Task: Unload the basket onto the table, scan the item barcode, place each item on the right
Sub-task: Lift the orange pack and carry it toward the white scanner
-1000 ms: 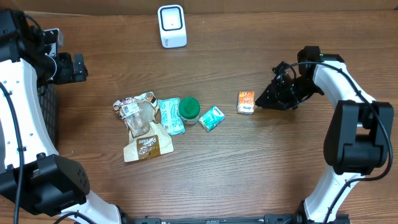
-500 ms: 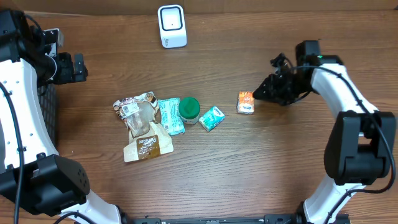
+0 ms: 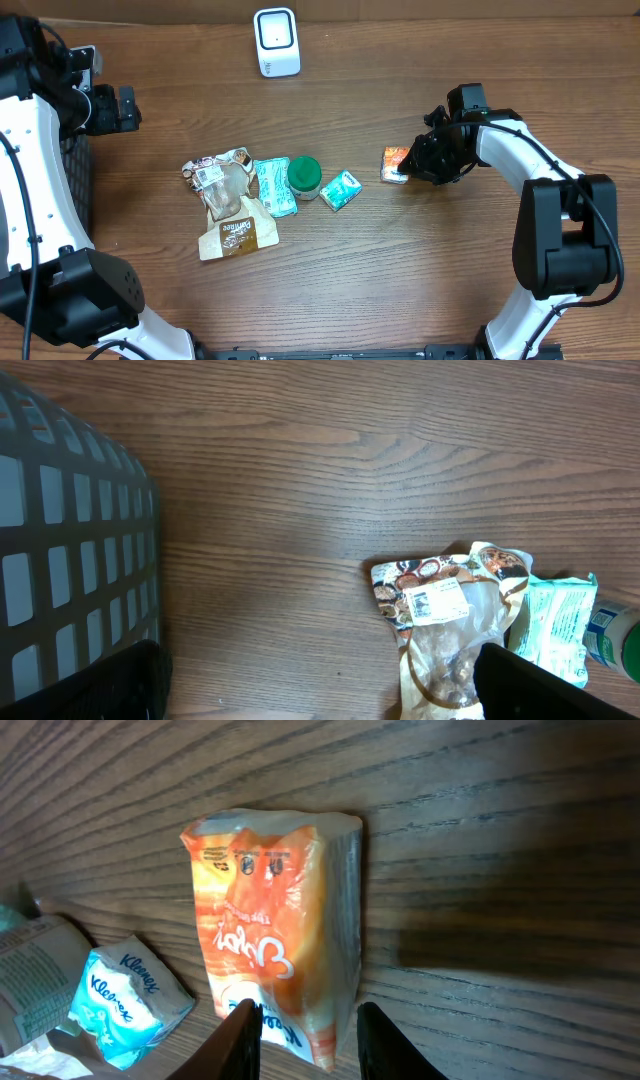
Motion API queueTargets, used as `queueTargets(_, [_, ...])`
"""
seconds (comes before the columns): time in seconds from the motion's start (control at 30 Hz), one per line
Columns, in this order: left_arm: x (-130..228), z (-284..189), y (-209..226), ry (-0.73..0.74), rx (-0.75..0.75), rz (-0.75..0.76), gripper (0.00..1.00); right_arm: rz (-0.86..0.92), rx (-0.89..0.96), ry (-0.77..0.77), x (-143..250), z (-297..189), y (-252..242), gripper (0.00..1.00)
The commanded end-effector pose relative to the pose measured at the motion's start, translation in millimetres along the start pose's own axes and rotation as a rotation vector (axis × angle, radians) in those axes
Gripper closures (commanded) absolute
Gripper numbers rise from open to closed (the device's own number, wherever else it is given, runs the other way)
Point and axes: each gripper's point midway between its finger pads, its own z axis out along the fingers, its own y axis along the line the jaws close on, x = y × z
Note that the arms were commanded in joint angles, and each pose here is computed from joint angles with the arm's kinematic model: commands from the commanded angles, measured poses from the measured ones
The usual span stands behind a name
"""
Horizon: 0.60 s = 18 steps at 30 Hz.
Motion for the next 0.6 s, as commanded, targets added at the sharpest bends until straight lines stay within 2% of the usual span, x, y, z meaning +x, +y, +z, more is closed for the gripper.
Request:
queueTargets(0.0, [-1,-1,0,-0.005,0.0,0.016,0.01,0.013,0.014,-0.014,-1,-2,-1,0.71])
queueTargets(0.3, [-1,-1,0,-0.005,0.0,0.016,0.0,0.001,0.011,-0.005,3,1,3,0.71])
queueTargets(0.57, [-1,-1,0,-0.005,0.0,0.016,0.01,0.036,0.002,-0.031,14,30,-7,0.73])
